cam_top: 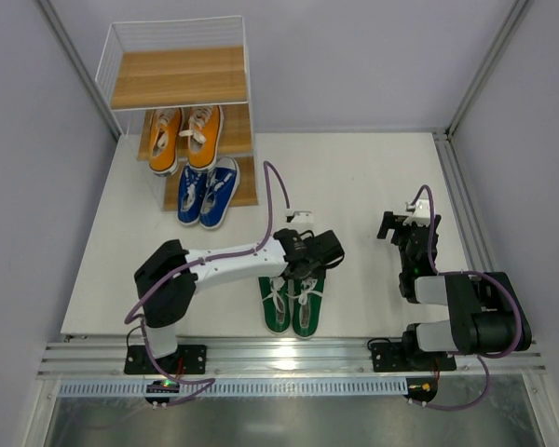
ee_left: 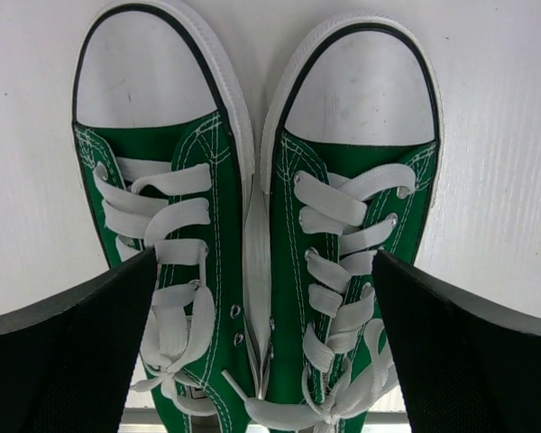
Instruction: Place and organize the shoes onto the shoe shelf
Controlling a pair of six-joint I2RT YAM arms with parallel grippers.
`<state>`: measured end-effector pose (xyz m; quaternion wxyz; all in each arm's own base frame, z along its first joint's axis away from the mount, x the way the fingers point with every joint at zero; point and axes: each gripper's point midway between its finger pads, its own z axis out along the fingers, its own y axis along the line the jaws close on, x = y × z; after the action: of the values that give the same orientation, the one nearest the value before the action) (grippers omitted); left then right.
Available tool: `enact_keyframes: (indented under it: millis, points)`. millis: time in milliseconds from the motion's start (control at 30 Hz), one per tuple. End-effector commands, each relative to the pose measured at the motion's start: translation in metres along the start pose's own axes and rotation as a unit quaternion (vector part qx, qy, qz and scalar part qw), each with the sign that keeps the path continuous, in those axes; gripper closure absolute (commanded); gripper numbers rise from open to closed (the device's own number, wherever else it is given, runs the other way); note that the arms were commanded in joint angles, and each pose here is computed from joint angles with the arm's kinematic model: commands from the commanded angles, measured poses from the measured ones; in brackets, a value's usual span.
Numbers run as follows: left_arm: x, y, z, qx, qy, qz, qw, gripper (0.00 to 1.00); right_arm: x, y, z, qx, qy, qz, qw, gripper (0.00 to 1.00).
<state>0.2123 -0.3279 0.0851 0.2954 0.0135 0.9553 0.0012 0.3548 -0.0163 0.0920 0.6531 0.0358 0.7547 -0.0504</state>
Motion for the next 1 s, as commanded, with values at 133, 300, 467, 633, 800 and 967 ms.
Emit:
enact_keyframes:
  millis: [133,300,467,633,800,967]
  points:
    - [0.010,0.007,-0.002,-0.015,-0.007,0.002,1.000,0.00,-0.029,0.001,0.006,-0.001,-0.050,0.009,0.999,0.03]
    - [0.021,0.036,-0.002,-0.088,-0.015,0.000,0.996,0.00,-0.027,0.001,0.006,-0.001,-0.048,0.009,0.999,0.03]
    - [0.043,0.043,0.003,-0.096,0.002,-0.001,0.995,0.00,-0.028,0.001,0.006,-0.002,-0.048,0.009,0.999,0.03]
    - [0.053,0.053,0.003,-0.101,-0.003,-0.010,0.995,0.00,-0.028,0.001,0.007,-0.001,-0.049,0.009,0.999,0.03]
    - [0.063,0.041,0.015,-0.069,0.006,-0.013,0.998,0.00,-0.028,0.001,0.006,-0.002,-0.048,0.009,0.999,0.03]
    - [0.078,0.046,0.026,-0.089,0.021,-0.018,0.996,0.00,-0.028,0.001,0.007,-0.001,-0.049,0.009,0.999,0.03]
